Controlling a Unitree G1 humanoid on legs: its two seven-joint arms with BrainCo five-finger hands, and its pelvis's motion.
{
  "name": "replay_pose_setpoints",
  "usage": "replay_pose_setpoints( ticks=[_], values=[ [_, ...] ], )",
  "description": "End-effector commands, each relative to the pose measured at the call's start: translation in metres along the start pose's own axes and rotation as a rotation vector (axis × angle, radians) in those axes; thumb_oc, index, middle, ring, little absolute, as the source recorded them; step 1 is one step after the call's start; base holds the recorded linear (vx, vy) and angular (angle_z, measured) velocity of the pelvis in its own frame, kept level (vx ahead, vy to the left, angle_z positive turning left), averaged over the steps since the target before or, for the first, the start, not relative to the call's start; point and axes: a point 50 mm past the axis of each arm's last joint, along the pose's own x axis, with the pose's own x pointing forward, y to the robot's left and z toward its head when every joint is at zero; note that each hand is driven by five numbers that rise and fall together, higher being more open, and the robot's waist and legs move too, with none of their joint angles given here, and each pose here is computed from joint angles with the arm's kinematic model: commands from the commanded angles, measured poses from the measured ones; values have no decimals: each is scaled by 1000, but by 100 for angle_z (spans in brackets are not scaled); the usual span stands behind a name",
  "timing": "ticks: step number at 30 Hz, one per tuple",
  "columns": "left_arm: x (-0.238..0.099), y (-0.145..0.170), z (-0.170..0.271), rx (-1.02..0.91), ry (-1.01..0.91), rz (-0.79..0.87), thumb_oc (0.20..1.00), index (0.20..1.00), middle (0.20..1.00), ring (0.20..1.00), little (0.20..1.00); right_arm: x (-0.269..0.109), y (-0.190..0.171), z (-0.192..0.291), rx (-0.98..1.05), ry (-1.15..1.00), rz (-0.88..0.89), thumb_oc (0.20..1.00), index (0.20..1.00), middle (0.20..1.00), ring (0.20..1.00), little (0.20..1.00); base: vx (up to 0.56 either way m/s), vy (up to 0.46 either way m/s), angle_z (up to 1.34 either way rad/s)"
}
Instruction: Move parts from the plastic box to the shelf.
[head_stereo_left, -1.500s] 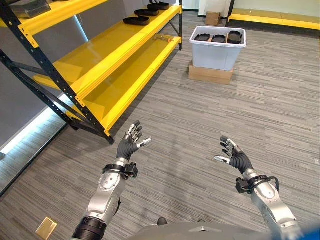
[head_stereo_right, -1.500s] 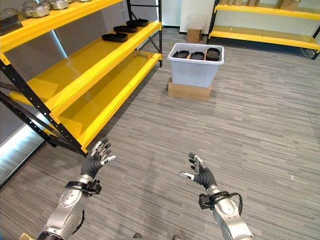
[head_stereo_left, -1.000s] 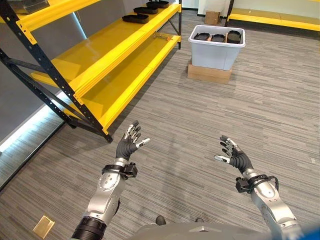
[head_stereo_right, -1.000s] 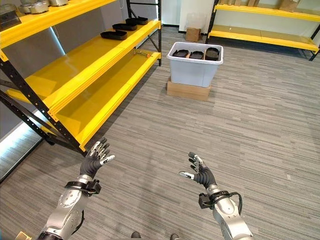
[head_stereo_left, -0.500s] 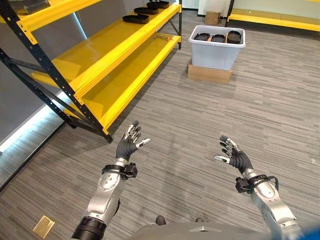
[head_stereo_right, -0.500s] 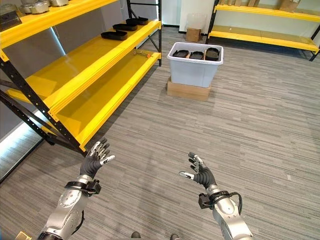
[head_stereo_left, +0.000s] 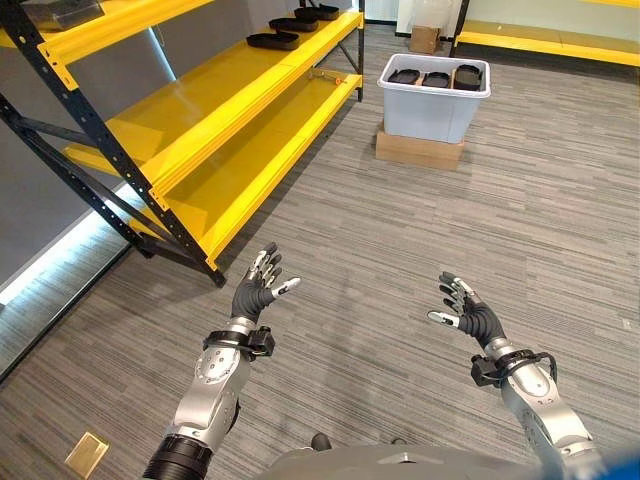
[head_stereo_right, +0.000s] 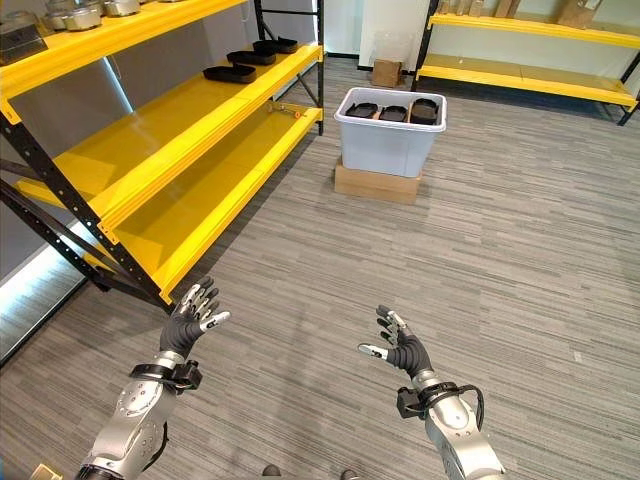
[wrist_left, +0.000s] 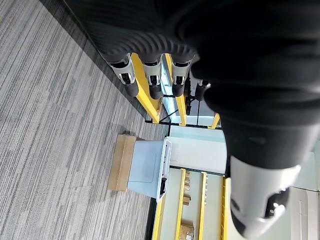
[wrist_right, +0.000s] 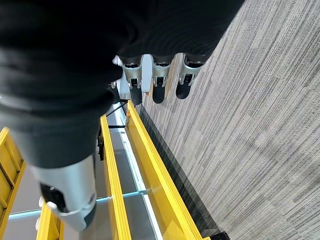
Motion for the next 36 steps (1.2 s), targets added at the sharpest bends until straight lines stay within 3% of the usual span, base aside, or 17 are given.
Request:
replay_pose_setpoints(
  ticks=[1, 24, 33, 36],
  values=[
    [4, 3, 16, 27, -81, -13, 1000, 1000, 1000, 1000, 1000, 5, 3, 14, 36, -85, 9, 1000, 1000, 1000, 1000, 1000, 0, 0, 0],
    [17, 0, 39, 135, -160, -42, 1000, 1000, 1000, 1000, 1000, 8, 9, 21, -41, -118, 1, 1000, 1000, 1000, 1000, 1000, 13, 112, 7],
    [14, -2, 36, 114, -156, -69, 1000, 1000, 1000, 1000, 1000, 6, 3, 23, -46, -126, 2, 1000, 1000, 1000, 1000, 1000, 263, -44, -5],
    [18, -17, 33, 71, -158, -119, 1000, 1000, 1000, 1000, 1000, -3, -8, 23, -26, -131, -30, 1000, 1000, 1000, 1000, 1000, 489, -257, 46]
  ],
)
